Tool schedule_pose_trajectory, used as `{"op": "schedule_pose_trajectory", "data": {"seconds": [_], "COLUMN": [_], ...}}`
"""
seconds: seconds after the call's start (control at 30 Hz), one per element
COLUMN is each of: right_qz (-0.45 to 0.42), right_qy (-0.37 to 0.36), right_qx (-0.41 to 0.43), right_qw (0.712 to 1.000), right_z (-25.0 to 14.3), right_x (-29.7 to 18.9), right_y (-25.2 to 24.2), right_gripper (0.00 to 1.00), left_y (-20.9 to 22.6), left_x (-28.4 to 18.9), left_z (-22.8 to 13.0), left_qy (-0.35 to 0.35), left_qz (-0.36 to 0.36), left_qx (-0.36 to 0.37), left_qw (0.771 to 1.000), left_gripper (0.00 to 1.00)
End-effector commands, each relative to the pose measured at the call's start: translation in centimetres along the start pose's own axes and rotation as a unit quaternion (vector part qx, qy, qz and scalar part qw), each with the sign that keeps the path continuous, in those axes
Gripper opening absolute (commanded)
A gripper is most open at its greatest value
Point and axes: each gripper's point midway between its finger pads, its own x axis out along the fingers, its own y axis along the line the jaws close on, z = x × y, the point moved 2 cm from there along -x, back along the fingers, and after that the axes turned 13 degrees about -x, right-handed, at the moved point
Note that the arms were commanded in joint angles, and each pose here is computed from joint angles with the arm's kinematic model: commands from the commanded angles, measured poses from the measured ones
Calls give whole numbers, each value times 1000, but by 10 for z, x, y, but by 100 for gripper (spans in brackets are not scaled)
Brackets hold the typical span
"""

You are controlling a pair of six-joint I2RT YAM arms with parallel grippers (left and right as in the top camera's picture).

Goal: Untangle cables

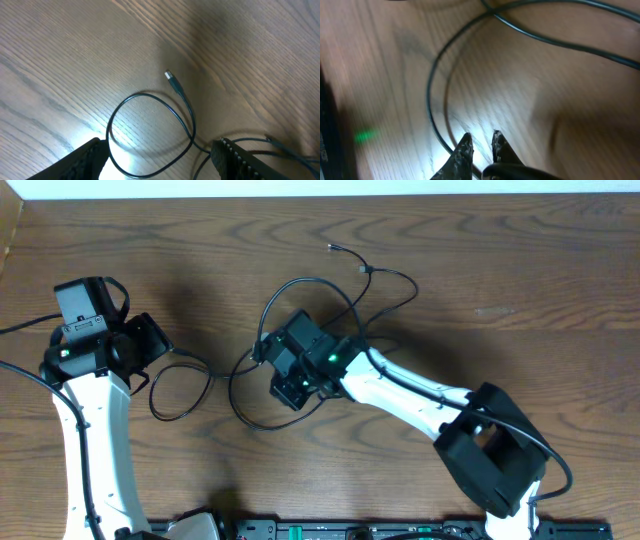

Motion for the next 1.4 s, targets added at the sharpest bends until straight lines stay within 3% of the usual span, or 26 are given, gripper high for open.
{"op": "schedule_pose_trajectory", "data": {"seconds": [0.0,0.03,0.07,0.13,0.2,0.7,1.03,1.1,1.23,1.37], "right_qz": [24,25,27,29,30,50,55,36,-34,-90], "right_qy": [-12,-14,-17,-19,-20,7,36,68,122,126], "right_qx": [-18,-20,-26,-30,-34,-41,-55,-62,-91,-116], "right_qw": [999,999,999,999,999,998,996,995,988,981], "right_z": [8,9,11,12,12,-6,-12,-17,-19,-6], "right_x": [8,10,13,16,19,52,49,43,29,22], "right_y": [14,15,18,21,24,36,37,33,17,6], "right_gripper": [17,22,38,54,63,71,75,90,95,96], "left_y": [0,-1,-4,-4,-4,-2,-1,-1,-1,-1], "left_x": [0,0,0,0,0,0,-1,-1,-1,-1], "left_z": [-5,-6,-7,-8,-8,-11,-13,-13,-13,-13], "left_qy": [11,14,19,21,21,28,31,31,31,31], "left_qz": [-7,-9,-17,-20,-20,-16,-14,-14,-14,-13], "left_qx": [-6,-6,-6,-6,-6,-6,-6,-6,-5,-5], "left_qw": [1000,1000,1000,1000,1000,999,999,999,999,999], "left_gripper": [71,71,71,71,71,71,71,71,71,71]}}
